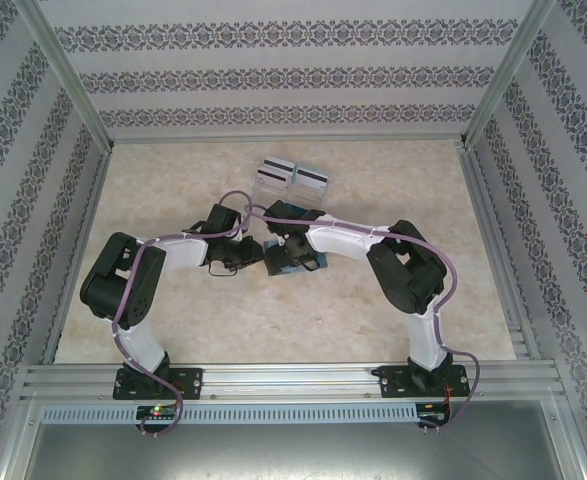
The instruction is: Put the credit cards into the card holder
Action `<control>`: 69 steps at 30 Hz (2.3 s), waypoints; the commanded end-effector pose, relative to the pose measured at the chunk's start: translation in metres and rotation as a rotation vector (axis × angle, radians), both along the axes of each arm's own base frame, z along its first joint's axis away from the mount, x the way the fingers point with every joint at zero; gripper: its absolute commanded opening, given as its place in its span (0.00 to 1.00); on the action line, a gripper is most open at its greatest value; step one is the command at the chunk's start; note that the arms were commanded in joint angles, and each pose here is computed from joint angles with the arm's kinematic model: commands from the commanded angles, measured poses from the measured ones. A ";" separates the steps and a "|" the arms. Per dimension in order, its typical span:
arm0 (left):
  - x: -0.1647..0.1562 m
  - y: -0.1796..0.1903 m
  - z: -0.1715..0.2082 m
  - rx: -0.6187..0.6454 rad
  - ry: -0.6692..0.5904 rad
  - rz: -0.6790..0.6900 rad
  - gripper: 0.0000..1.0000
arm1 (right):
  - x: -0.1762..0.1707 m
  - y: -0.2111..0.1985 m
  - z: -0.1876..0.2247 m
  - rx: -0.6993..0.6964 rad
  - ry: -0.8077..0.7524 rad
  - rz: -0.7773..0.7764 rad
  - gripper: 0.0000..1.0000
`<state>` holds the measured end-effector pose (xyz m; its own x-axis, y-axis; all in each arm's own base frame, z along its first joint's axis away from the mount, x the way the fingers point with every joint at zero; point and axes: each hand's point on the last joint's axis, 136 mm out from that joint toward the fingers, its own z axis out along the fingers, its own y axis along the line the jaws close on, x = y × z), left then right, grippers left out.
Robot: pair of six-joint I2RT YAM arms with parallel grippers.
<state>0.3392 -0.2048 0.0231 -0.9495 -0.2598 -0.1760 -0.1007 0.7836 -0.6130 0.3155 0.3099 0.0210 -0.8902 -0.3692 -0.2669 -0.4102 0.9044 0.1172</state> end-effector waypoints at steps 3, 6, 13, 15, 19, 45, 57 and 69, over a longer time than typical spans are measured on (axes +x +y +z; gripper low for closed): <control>0.004 0.000 0.010 -0.009 -0.031 -0.009 0.19 | -0.003 -0.012 -0.011 -0.090 0.006 0.005 0.69; 0.003 0.000 0.009 -0.011 -0.028 -0.009 0.19 | -0.004 -0.010 -0.008 -0.070 0.010 0.012 0.67; 0.005 -0.001 0.011 -0.011 -0.031 -0.016 0.19 | -0.007 0.007 0.008 0.092 0.038 0.032 0.65; 0.005 -0.001 0.011 -0.010 -0.030 -0.018 0.19 | -0.006 0.008 0.014 0.135 0.048 0.027 0.65; 0.006 -0.002 0.013 -0.019 -0.034 -0.018 0.19 | -0.004 0.009 0.020 0.219 0.078 0.014 0.63; 0.035 -0.027 0.043 -0.077 -0.065 -0.102 0.22 | 0.009 0.005 0.035 0.746 0.292 -0.064 0.62; 0.034 -0.031 0.027 -0.090 -0.037 -0.079 0.09 | 0.009 0.007 0.031 0.771 0.311 -0.074 0.61; 0.034 -0.006 0.060 0.005 -0.108 -0.055 0.15 | 0.009 0.007 0.031 0.779 0.317 -0.073 0.61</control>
<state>0.3718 -0.2246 0.0589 -0.9550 -0.2029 -0.2162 -0.0165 0.7643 -0.6446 0.3240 0.3135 0.0517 -0.9825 -0.1113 -0.1493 -0.1862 0.5756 0.7963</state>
